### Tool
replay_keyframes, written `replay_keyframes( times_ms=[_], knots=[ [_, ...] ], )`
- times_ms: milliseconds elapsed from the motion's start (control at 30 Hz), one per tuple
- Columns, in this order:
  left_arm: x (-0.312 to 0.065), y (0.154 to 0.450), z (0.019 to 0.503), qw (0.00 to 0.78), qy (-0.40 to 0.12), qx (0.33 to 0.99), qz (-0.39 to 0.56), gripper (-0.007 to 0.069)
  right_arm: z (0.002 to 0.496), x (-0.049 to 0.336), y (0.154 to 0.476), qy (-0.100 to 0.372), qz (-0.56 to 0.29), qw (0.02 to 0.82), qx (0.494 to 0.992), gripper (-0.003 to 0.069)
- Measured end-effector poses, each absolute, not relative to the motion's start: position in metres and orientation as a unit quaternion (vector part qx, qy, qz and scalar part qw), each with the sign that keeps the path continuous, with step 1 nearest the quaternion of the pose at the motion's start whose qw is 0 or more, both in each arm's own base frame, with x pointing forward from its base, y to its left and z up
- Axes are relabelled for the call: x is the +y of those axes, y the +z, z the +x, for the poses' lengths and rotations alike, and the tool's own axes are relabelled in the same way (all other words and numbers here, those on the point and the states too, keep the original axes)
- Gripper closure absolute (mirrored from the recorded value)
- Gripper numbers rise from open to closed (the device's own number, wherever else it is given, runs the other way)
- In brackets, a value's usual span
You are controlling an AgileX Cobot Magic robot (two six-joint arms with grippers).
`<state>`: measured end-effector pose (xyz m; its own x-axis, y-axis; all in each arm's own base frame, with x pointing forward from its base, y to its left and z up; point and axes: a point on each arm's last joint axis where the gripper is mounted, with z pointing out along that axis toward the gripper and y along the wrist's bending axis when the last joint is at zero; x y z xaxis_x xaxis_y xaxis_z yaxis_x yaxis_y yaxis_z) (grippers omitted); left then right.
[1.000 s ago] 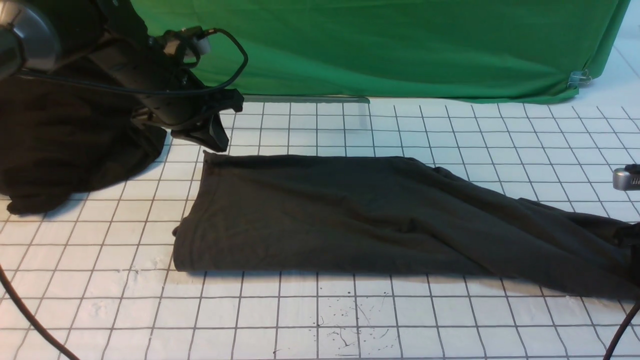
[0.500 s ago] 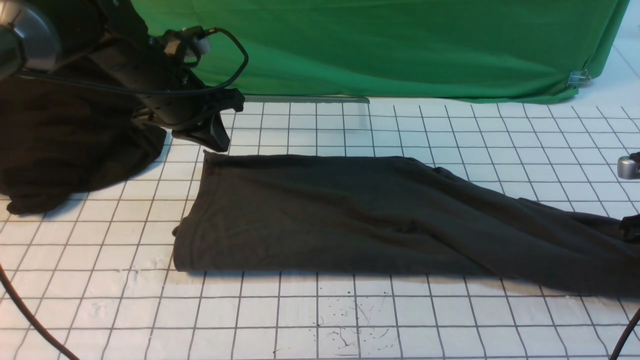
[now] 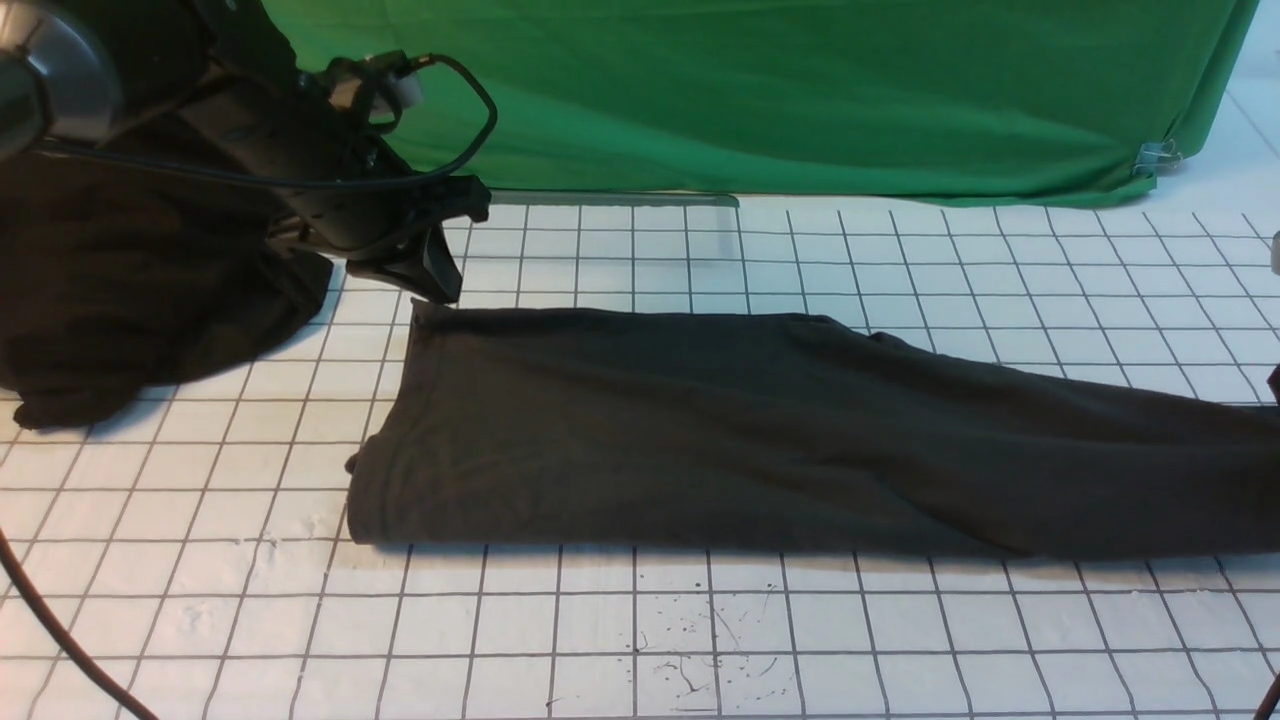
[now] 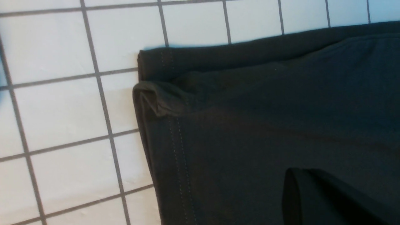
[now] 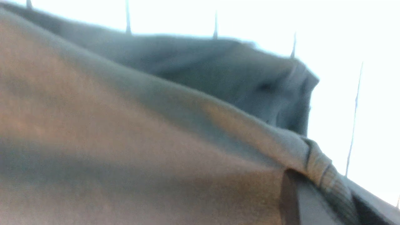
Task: Fold a long-sleeved shirt over a white checkered tablecloth.
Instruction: 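Pull the folded dark garment lengthwise by its ends to straighten it flat on the table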
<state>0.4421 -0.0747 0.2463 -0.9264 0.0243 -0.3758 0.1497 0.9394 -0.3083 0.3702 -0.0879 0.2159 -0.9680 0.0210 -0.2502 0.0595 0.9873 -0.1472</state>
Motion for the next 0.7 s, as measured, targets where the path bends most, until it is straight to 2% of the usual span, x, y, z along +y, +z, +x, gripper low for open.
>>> replay_keyframes(
  times_ms=[100,167,200,300,367,400,500,633,700],
  knots=[
    [-0.075,0.246,0.442,0.186,-0.168,0.967,0.045,0.0622,0.378,-0.089,0.209,-0.08,0.018,0.149,0.985,0.0569],
    [-0.075,0.246,0.442,0.186,-0.168,0.967,0.044,0.0622,0.385,-0.092,0.196,-0.086,0.025,0.152,0.984,0.0469],
    [-0.075,0.246,0.442,0.186,-0.168,0.967,0.044,0.0621,0.385,-0.092,0.194,-0.085,0.027,0.152,0.984,0.046],
    [-0.075,0.246,0.442,0.187,-0.168,0.967,0.044,0.0608,0.389,-0.097,0.178,-0.102,0.048,0.141,0.984,0.0293],
    [-0.075,0.246,0.442,0.187,-0.168,0.967,0.044,0.0587,0.388,-0.099,0.173,-0.113,0.061,0.133,0.983,0.0198],
    [-0.075,0.246,0.442,0.187,-0.168,0.967,0.044,0.0581,0.388,-0.1,0.174,-0.118,0.062,0.131,0.982,0.0174],
    [-0.075,0.246,0.442,0.186,-0.168,0.967,0.044,0.0545,0.389,-0.104,0.186,-0.133,0.073,0.121,0.981,0.0134],
    [-0.075,0.246,0.442,0.186,-0.169,0.967,0.044,0.0485,0.387,-0.115,0.23,-0.142,0.1,0.112,0.978,0.0122],
    [-0.075,0.246,0.442,0.186,-0.17,0.967,0.043,0.0453,0.382,-0.12,0.247,-0.129,0.114,0.109,0.979,0.0122]
  ],
)
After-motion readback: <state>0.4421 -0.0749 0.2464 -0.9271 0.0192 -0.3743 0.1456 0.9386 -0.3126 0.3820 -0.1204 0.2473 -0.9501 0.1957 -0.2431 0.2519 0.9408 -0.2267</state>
